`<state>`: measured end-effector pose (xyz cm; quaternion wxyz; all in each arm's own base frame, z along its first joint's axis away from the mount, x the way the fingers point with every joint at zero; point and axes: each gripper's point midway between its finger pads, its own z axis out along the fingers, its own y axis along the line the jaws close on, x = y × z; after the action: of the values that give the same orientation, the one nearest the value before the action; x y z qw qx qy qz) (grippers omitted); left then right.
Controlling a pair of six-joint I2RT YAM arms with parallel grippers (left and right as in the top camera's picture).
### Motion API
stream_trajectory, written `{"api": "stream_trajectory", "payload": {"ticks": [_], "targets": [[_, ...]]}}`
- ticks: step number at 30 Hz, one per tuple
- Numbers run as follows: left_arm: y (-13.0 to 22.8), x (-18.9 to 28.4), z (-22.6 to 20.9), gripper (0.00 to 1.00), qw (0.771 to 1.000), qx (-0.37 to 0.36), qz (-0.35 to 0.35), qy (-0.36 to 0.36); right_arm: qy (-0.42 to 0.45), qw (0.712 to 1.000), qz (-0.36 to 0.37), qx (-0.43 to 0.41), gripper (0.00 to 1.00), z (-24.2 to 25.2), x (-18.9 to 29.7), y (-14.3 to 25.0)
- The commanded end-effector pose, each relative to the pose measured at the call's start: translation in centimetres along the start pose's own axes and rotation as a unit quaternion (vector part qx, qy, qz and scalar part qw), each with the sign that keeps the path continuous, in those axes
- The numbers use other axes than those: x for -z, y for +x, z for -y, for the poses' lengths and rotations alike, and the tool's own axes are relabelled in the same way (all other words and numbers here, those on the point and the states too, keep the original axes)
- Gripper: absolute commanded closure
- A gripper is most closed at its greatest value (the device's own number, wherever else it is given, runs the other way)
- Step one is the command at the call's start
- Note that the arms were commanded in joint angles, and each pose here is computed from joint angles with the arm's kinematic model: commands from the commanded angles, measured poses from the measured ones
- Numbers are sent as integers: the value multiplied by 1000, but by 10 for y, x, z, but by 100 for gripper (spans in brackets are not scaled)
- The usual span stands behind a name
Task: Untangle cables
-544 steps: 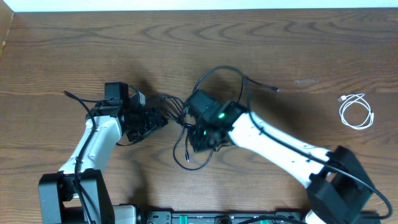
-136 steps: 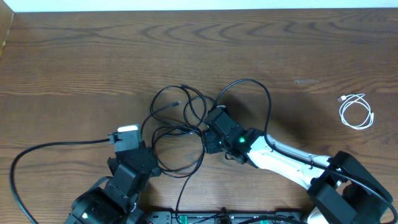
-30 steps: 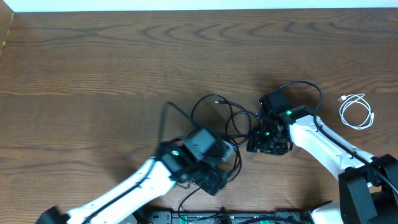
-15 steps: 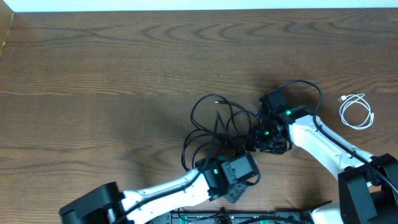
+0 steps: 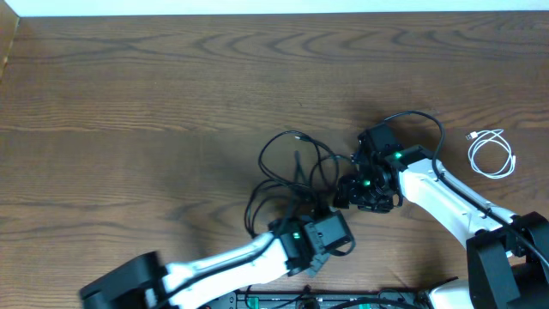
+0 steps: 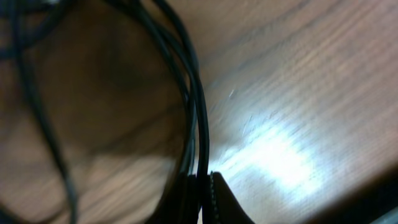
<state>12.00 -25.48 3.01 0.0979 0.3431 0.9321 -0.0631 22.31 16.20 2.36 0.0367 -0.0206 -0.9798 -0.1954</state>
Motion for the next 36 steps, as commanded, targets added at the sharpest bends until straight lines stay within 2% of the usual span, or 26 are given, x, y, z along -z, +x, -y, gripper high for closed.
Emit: {"api": "stream_trajectory", "payload": {"ticks": [1,5,11,15,19,23,27,33,36], "targets": [[-4,34,-9,93,998,-52,37,2,-109,992,-33,52,36,-36,4,11],[-4,74,-11,93,987,-132,89,15,-172,982,-39,73,38,-57,10,13],[-22,154,-11,92,946,-204,250,30,-279,952,-50,116,45,-92,28,18],[-29,200,-41,93,923,-166,347,-27,-330,933,-49,136,54,-108,39,18],[-26,228,-61,92,904,-134,401,-60,-336,930,-48,139,55,-110,40,17],[-24,238,-72,92,897,-119,418,-78,-336,930,-51,140,52,-111,40,19],[-27,244,-92,92,891,-78,428,-128,-357,920,-68,145,52,-120,43,28],[-28,250,-106,93,885,-39,437,-158,-364,914,-80,162,52,-129,42,38],[-27,253,-115,92,880,8,445,-163,-383,903,-79,179,52,-137,47,39]]}}
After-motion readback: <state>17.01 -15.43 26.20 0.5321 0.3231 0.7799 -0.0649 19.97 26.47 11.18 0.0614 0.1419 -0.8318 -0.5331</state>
